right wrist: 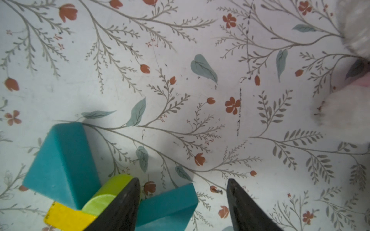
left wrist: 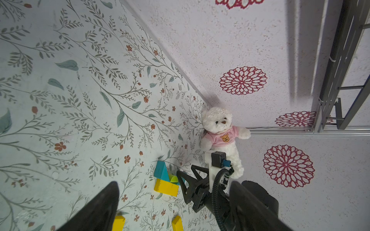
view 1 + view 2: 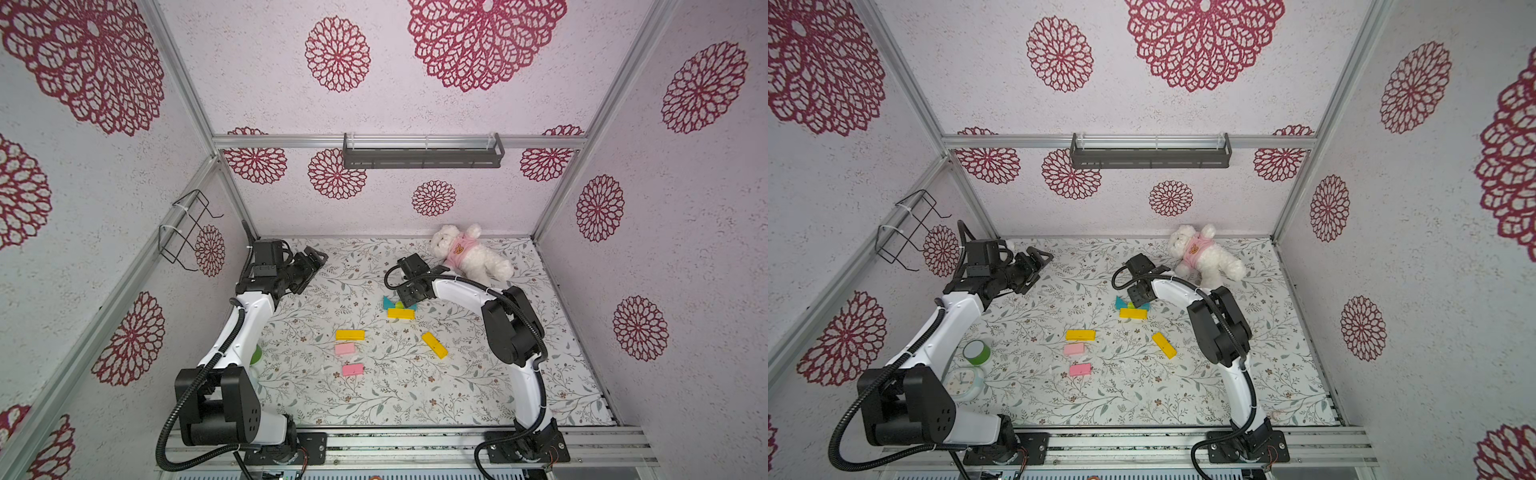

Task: Assemble a carrot with building blocks
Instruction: Adjust the building block at the center of the board.

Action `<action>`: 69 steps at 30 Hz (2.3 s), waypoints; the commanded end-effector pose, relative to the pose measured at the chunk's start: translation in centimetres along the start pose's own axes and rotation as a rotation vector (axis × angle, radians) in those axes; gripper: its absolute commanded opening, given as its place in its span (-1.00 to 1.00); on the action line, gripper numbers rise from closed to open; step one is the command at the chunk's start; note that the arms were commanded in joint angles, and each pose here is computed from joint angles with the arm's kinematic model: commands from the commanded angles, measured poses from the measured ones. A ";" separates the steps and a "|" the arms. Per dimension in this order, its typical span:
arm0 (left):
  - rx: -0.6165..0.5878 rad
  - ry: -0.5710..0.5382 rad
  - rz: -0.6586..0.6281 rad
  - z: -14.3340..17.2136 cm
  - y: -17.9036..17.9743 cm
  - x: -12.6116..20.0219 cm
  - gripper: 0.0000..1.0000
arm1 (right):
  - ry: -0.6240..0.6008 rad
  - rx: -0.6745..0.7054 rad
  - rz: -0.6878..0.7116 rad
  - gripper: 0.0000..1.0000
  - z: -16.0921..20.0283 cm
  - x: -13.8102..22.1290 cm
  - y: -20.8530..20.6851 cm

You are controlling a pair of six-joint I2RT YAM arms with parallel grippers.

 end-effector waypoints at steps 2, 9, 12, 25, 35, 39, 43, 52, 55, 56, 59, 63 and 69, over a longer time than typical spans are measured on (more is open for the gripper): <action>-0.004 -0.009 0.016 -0.2 -0.3 -0.1 0.76 | -0.019 0.002 0.001 0.39 -0.4 1.3 -0.1; -0.003 -0.007 0.014 -0.2 -0.2 -0.1 0.76 | -0.026 0.001 0.003 0.38 -0.6 1.7 -0.1; -0.004 -0.008 0.016 -0.2 -0.3 -0.1 0.76 | -0.023 0.003 0.000 0.37 -0.5 1.7 -0.1; -0.003 -0.007 0.015 -0.2 -0.3 -0.1 0.76 | -0.029 0.003 0.003 0.35 -0.4 2.0 0.0; -0.002 -0.007 0.013 -0.2 -0.2 -0.2 0.76 | -0.056 0.006 0.001 0.35 -0.8 3.2 0.1; -0.004 -0.008 0.015 -0.2 -0.3 -0.1 0.76 | -0.053 0.011 -0.005 0.35 -0.8 3.2 0.3; -0.003 -0.008 0.016 -0.2 -0.3 -0.1 0.76 | -0.049 0.013 -0.007 0.35 -0.8 3.0 0.4; -0.002 -0.006 0.016 -0.2 -0.2 -0.1 0.76 | -0.044 0.015 -0.007 0.34 -0.7 2.9 0.6; -0.001 -0.006 0.016 -0.2 -0.3 -0.1 0.76 | -0.049 0.014 -0.004 0.34 -0.7 3.1 0.5; -0.002 -0.006 0.015 -0.2 -0.2 -0.2 0.76 | -0.050 0.014 -0.002 0.34 -0.7 3.2 0.5; -0.003 -0.008 0.016 -0.2 -0.3 -0.1 0.76 | -0.055 0.015 -0.003 0.34 -0.8 3.4 0.5; -0.003 -0.006 0.017 -0.2 -0.3 -0.2 0.76 | -0.067 0.014 0.004 0.33 -1.0 3.8 0.5; -0.003 -0.004 0.017 -0.1 -0.3 -0.2 0.76 | -0.138 -0.023 -0.019 0.32 -1.5 7.2 0.0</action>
Point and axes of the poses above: each gripper's point midway between its finger pads, its own x axis back along the fingers, its own y axis along the line the jaws close on, z = x × y, the point moved 7 cm from there along x, back along the fingers, and after that the axes turned 9 degrees about -x, right-handed, at the moved point
